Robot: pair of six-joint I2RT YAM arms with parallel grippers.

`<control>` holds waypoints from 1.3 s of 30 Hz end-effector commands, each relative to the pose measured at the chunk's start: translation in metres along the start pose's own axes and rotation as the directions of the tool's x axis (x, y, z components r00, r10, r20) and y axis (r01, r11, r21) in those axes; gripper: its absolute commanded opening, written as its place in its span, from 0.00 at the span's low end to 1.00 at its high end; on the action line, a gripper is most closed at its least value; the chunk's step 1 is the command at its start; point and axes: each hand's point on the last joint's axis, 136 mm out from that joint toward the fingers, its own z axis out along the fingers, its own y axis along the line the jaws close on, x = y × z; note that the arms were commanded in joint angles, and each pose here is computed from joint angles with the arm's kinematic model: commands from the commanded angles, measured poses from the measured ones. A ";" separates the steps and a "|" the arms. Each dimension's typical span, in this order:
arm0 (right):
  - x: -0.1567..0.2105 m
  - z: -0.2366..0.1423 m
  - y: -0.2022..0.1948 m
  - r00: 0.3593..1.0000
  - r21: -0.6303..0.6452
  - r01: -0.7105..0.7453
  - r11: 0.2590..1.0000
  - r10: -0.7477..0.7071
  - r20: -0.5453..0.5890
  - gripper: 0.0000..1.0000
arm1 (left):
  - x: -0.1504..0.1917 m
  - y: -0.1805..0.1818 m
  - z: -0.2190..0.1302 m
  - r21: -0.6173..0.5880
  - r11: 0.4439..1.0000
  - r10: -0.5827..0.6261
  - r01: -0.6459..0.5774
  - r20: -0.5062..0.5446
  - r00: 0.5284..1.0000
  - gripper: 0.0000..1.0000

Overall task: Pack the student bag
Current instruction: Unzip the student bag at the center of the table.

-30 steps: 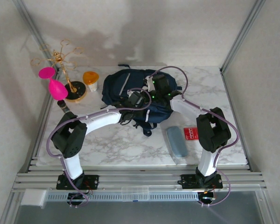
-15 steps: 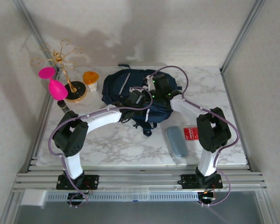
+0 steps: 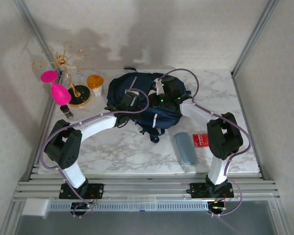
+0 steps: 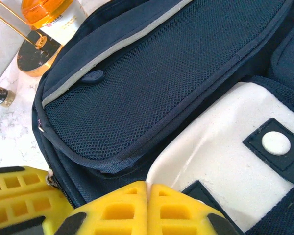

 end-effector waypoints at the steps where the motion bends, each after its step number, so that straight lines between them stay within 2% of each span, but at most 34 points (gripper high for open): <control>1: -0.047 -0.031 0.009 0.990 -0.006 0.024 1.000 -0.022 0.141 0.00 | -0.003 0.019 -0.006 -0.008 1.000 0.004 -0.004 0.011 1.000 0.00; 5: -0.038 -0.029 0.021 0.995 -0.039 0.017 0.999 -0.013 0.103 0.00 | -0.006 0.008 -0.007 0.053 0.999 -0.005 0.005 0.015 1.000 0.00; 8: -0.024 -0.035 0.028 0.998 -0.044 -0.021 0.999 0.023 0.062 0.23 | -0.011 0.002 -0.007 0.082 0.996 -0.033 0.031 0.020 0.999 0.00; 9: -0.018 -0.040 0.032 0.997 -0.052 -0.040 0.998 0.043 0.057 0.34 | -0.012 0.002 -0.006 0.082 0.996 -0.038 0.036 0.017 0.999 0.00; 10: -0.011 -0.043 0.039 0.997 -0.067 -0.061 0.996 0.064 0.046 0.40 | -0.012 0.003 -0.005 0.070 0.997 -0.044 0.043 0.018 0.999 0.00; 13: 0.021 -0.044 0.056 0.993 -0.078 -0.120 0.990 0.119 -0.016 0.49 | -0.015 0.007 -0.004 0.044 0.998 -0.056 0.055 0.019 0.998 0.00; 18: 0.077 -0.027 0.067 0.956 -0.124 -0.288 0.950 0.278 -0.092 0.47 | -0.018 0.007 -0.008 0.051 0.997 -0.067 0.065 0.036 0.997 0.00; 22: 0.082 -0.015 0.032 0.937 -0.041 -0.346 0.937 0.343 -0.066 0.43 | -0.014 0.010 -0.009 0.035 0.998 -0.062 0.061 0.027 0.998 0.00; 25: 0.071 -0.016 -0.006 0.935 0.023 -0.355 0.934 0.356 -0.004 0.41 | -0.001 0.016 -0.009 0.010 0.997 -0.075 0.075 -0.005 0.997 0.00; 31: 0.027 -0.029 -0.091 0.958 0.186 -0.285 0.940 0.274 0.084 0.39 | 0.015 -0.021 -0.013 0.110 0.990 -0.078 0.084 -0.059 0.995 0.00; 34: 0.006 -0.039 -0.125 0.962 0.246 -0.269 0.931 0.249 0.111 0.41 | 0.017 -0.024 -0.008 0.059 0.994 -0.085 0.091 -0.095 0.992 0.00; 37: -0.011 -0.046 -0.125 0.955 0.233 -0.289 0.929 0.262 0.140 0.43 | 0.011 -0.018 -0.002 0.020 0.993 -0.111 0.112 -0.076 0.991 0.00; 39: -0.013 -0.047 -0.101 0.932 0.128 -0.350 0.928 0.331 0.149 0.48 | 0.002 -0.018 0.001 0.019 0.991 -0.128 0.129 -0.069 0.989 0.00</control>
